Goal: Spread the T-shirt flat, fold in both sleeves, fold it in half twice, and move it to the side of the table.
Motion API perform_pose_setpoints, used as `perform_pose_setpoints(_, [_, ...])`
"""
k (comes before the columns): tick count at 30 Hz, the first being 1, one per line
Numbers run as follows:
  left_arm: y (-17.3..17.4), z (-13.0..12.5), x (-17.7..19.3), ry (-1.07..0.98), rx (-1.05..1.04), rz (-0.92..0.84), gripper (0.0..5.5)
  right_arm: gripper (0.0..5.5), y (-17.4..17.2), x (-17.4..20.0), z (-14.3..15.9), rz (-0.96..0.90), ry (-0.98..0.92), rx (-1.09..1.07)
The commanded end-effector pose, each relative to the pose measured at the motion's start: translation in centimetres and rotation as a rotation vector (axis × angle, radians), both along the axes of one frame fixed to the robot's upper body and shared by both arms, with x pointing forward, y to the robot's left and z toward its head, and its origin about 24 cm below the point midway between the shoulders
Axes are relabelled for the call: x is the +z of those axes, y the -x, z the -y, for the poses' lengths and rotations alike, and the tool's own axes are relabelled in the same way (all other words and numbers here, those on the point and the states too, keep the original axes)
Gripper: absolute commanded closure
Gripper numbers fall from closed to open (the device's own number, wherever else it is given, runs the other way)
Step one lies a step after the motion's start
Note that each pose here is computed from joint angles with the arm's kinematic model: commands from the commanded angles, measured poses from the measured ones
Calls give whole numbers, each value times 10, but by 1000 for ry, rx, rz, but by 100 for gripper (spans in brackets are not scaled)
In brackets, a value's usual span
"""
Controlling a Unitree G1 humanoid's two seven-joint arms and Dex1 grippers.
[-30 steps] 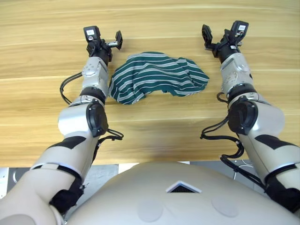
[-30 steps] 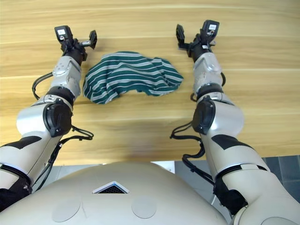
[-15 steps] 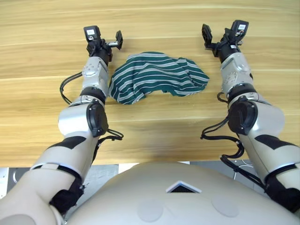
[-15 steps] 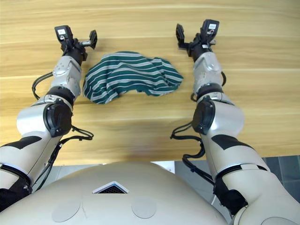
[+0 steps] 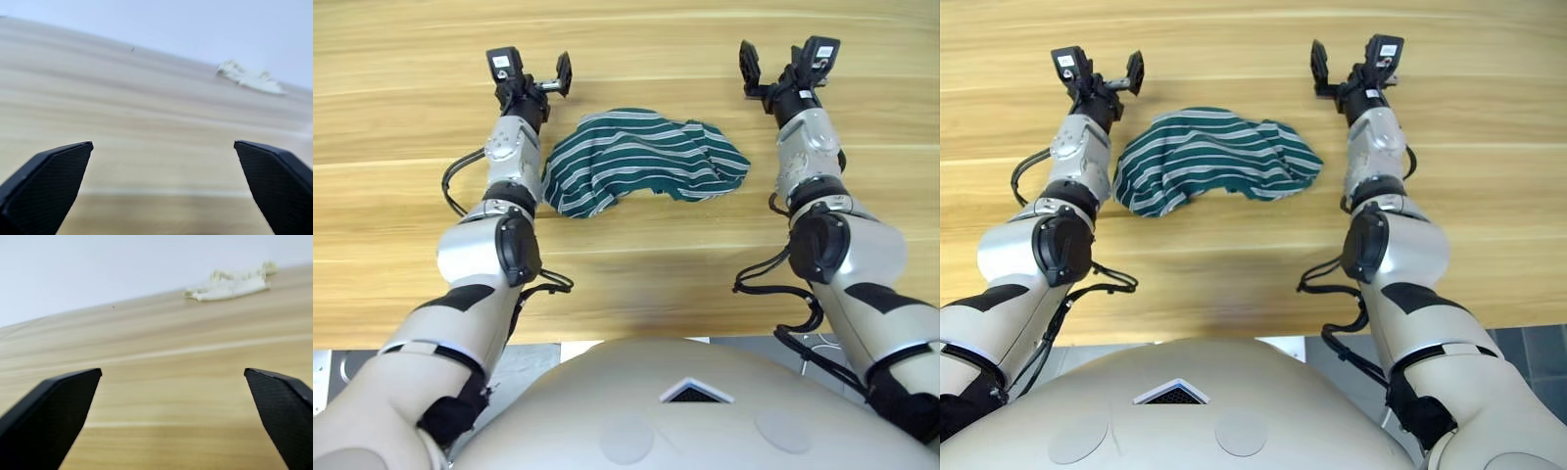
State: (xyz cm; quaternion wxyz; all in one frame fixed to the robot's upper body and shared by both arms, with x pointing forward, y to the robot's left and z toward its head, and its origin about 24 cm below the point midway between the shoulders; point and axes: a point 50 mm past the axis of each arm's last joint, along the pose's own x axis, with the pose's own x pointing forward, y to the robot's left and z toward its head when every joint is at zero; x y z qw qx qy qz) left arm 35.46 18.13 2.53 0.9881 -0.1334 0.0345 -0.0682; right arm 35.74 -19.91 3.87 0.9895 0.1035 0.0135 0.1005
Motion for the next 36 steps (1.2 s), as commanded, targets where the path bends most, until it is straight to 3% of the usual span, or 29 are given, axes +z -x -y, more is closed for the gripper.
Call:
perform_pose_setpoints(1, [-6, -3, 33, 118, -164, 248, 12, 10, 4, 24, -3, 238, 29, 229])
perform_pose_setpoints(3, [2, -7, 48, 66, -332, 427, 12, 10, 15, 32, 0, 364, 124, 350])
perform_pose_setpoints(7, [41, -29, 58, -284, -683, 625, 12, 10, 55, 30, 11, 486, 441, 605])
perform_pose_setpoints(12, [93, -50, 53, -656, -967, 604, 12, 10, 94, 41, 25, 552, 625, 792])
perform_pose_setpoints(15, [115, -53, 48, -764, -1073, 550, 12, 10, 106, 41, 29, 526, 746, 820])
perform_pose_setpoints(19, [119, -46, 41, -828, -1088, 513, 12, 10, 114, 22, 18, 449, 885, 878])
perform_pose_setpoints(25, [114, -49, 28, -978, -1125, 378, 12, 10, 112, 16, -7, 482, 855, 870])
perform_pose_setpoints(31, [103, -71, 28, -1141, -1036, 277, 12, 10, 118, 21, -16, 536, 824, 866])
perform_pose_setpoints(36, [106, -81, 27, -1201, -1008, 244, 12, 10, 124, 47, -12, 637, 740, 831])
